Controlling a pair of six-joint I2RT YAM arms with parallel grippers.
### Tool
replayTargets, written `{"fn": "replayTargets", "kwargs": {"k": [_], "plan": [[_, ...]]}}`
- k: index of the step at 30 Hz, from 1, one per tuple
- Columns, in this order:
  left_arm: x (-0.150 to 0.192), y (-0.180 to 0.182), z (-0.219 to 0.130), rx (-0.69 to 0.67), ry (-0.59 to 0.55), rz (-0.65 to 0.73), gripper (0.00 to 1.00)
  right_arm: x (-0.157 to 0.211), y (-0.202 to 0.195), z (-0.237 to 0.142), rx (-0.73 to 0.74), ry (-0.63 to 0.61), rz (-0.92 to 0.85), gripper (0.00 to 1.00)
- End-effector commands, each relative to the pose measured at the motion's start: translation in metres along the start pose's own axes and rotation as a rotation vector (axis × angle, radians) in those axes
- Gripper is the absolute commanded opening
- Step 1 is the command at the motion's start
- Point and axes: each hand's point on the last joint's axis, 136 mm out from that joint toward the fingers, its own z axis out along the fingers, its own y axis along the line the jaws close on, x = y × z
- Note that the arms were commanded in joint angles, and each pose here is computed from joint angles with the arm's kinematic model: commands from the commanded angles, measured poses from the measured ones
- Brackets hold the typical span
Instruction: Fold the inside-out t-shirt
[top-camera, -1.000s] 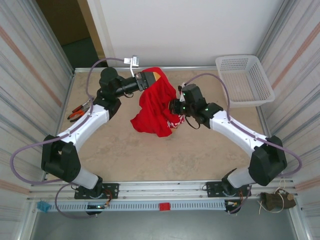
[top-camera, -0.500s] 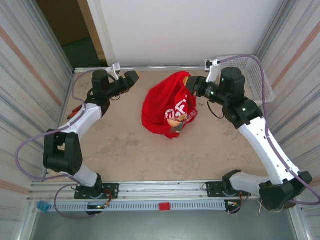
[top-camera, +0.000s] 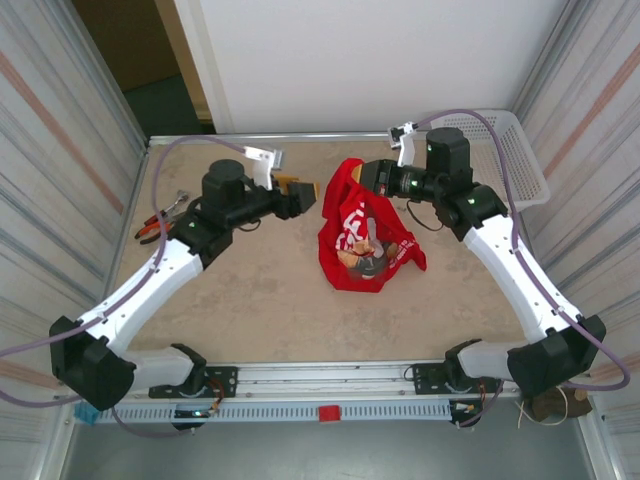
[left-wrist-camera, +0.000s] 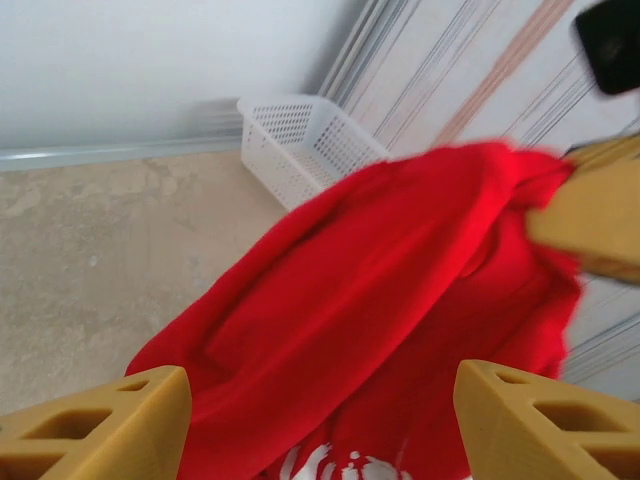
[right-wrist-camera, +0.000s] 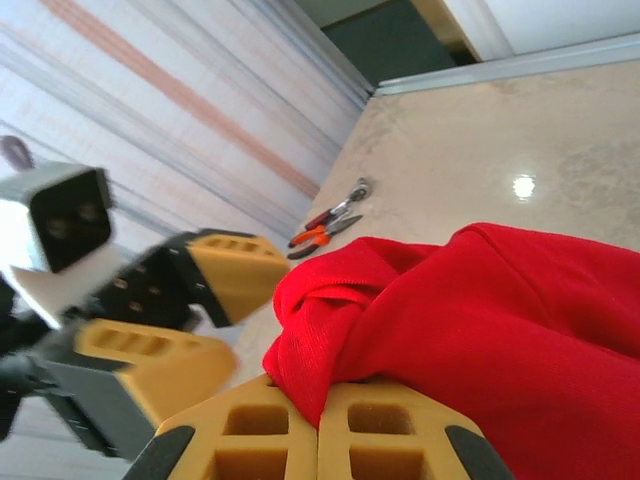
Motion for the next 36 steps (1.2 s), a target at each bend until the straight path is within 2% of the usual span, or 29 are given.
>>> {"fn": "replayTargets", "kwargs": {"k": [1,8,13,15,17,19,23,28,31,32,36], "plan": [[0.021,0.023,0.012,-0.119,0.028,0.062,0.71,-0.016,0.039,-0.013,-0.134,-0.031,-0.046,0.00],[0.035,0.007,0.043,-0.064,0.055,0.081,0.75,-0.015,0.066,-0.012,-0.213,-0.021,-0.045,0.00],[0.036,0.014,0.063,-0.123,0.063,0.089,0.74,-0.009,0.077,-0.009,-0.245,0.002,-0.057,0.00],[0.031,0.021,0.064,-0.136,0.058,0.089,0.53,-0.011,0.069,-0.013,-0.224,-0.008,-0.049,0.00],[0.018,0.023,0.055,-0.091,0.043,0.073,0.22,-0.017,0.042,-0.023,-0.163,-0.041,-0.014,0.00],[0.005,0.021,0.041,-0.014,0.021,0.059,0.02,-0.020,0.010,-0.032,-0.104,-0.066,0.035,0.00],[-0.018,0.000,0.008,0.216,0.005,0.034,0.00,-0.016,-0.048,-0.030,-0.006,-0.072,0.118,0.00],[-0.033,-0.026,-0.018,0.426,-0.004,0.014,0.00,-0.008,-0.089,-0.006,0.053,-0.032,0.187,0.00],[-0.036,-0.036,-0.023,0.503,-0.003,-0.004,0.00,-0.003,-0.107,0.003,0.104,-0.018,0.213,0.41],[-0.036,-0.037,-0.022,0.518,-0.006,-0.015,0.00,0.000,-0.110,0.005,0.122,-0.010,0.214,0.48],[-0.036,-0.036,-0.019,0.538,-0.012,-0.053,0.00,0.017,-0.102,-0.002,0.222,-0.028,0.148,0.52]]}}
